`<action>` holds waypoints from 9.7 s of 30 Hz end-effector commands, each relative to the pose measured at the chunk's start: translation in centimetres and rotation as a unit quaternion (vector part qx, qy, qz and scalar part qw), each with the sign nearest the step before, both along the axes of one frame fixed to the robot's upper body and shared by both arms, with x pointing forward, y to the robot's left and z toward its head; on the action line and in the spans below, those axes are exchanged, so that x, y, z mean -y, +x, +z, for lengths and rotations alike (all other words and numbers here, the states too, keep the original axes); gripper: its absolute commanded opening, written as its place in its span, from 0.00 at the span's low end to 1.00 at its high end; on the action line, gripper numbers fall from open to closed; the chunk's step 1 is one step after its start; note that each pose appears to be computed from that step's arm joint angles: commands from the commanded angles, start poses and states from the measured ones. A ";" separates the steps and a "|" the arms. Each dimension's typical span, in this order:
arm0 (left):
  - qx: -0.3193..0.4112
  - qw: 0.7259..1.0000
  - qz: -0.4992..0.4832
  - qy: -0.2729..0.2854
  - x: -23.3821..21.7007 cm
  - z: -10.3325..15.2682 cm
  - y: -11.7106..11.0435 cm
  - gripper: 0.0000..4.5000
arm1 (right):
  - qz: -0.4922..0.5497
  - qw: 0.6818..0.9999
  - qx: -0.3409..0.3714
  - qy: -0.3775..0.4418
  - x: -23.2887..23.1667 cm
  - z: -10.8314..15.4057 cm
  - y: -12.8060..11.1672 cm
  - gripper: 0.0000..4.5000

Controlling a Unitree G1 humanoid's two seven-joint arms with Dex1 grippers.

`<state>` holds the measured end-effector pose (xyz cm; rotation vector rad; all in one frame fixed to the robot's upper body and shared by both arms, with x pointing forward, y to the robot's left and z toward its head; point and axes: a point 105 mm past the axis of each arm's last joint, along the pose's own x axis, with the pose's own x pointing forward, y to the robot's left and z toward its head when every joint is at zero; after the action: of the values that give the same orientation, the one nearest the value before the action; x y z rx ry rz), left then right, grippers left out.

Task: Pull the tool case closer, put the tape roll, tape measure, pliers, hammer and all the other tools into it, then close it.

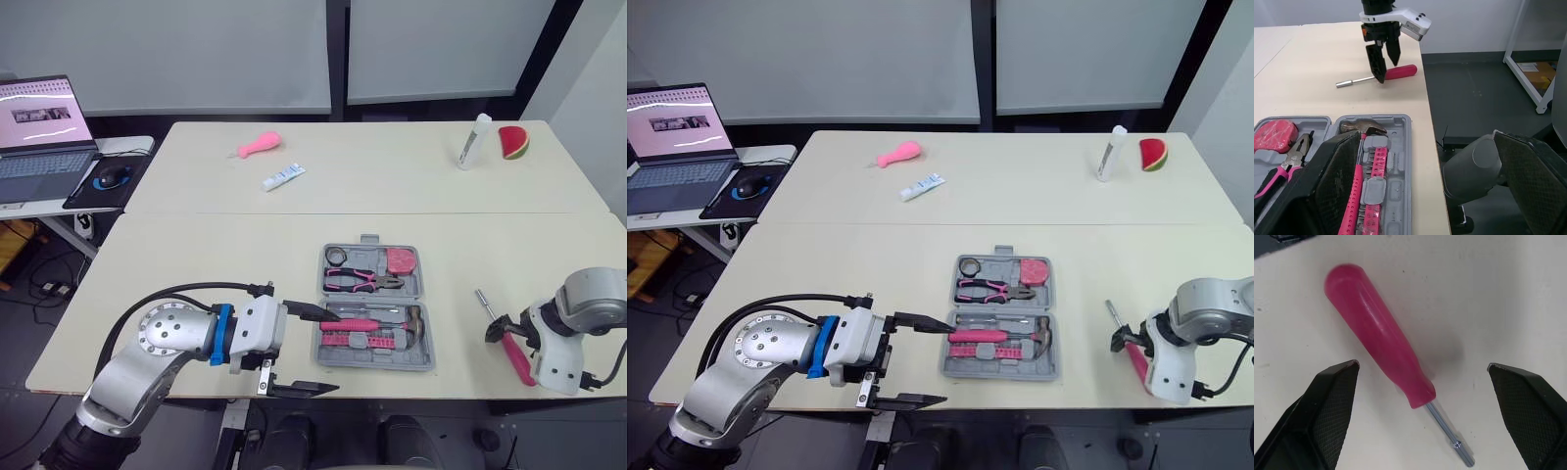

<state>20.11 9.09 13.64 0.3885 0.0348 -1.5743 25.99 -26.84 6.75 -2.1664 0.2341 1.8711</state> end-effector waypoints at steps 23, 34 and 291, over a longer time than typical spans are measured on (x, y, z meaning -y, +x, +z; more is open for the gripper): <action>0.015 1.000 0.002 0.008 -0.4 0.3 0.2 1.00 | -0.063 0.998 0.005 0.026 0.1 0.5 0.2 0.12; 0.016 1.000 0.003 0.002 -0.3 -0.1 0.9 1.00 | -0.169 0.983 0.024 0.060 1.3 3.2 -1.3 0.03; -0.012 0.996 -0.001 0.089 -7.1 -1.9 2.0 1.00 | -0.475 0.823 -0.147 0.275 -20.7 0.3 -1.6 0.16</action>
<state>22.41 16.43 11.43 0.4819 0.2008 -1.5638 24.28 -6.40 6.67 -1.0174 0.6403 1.3846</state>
